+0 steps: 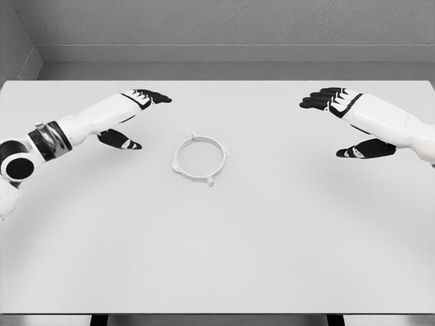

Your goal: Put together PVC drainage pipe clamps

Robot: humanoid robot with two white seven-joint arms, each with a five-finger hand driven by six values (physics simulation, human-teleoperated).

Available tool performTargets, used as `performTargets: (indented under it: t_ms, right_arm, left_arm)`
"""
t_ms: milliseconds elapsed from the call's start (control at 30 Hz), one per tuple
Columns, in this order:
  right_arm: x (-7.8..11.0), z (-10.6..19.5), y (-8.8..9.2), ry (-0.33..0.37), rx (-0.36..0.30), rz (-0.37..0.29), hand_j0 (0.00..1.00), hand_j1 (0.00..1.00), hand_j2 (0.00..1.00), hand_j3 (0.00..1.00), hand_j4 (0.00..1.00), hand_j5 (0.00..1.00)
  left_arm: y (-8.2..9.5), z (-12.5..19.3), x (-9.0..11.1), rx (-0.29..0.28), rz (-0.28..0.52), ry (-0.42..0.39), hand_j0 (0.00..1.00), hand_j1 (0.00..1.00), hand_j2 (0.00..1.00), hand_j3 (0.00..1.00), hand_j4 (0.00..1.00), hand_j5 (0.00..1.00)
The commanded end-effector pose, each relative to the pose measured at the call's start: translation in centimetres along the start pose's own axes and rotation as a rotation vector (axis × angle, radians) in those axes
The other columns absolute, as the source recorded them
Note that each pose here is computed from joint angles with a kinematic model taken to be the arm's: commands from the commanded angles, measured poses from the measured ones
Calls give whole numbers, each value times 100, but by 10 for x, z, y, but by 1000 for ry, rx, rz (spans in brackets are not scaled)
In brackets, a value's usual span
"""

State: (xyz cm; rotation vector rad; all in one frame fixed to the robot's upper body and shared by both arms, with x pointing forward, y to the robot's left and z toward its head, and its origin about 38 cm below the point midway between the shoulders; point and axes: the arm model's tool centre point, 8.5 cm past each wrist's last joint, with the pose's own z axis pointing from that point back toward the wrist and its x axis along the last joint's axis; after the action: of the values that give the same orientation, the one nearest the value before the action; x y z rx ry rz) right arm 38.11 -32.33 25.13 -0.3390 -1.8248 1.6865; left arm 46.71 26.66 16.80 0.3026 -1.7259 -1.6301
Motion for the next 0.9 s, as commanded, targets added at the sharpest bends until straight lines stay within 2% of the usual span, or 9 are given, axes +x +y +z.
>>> performTargets:
  t_ms: [0,333,433,867]
  right_arm:
    - [0,0,-1,-1,-4,-6,100,100,100,100,100,100]
    - [0,0,0,0,-4,-7,100,100,100,100,100,100]
    - [-1,1,-1,1,-3,-6,100,100,100,100,100,100]
    - [0,1,-1,0,-3,-5,100,100,100,100,100,100]
  left_arm:
    - [-12,-19,11,0,37,-36,100,100,100,100,100,100]
    - [-20,-33,14,-8,63,-44,100,100,100,100,100,100]
    - [-30,-39,12,-16,91,-36,100,100,100,100,100,100]
    - [-32,-41,9,-20,97,-24,100,100,100,100,100,100]
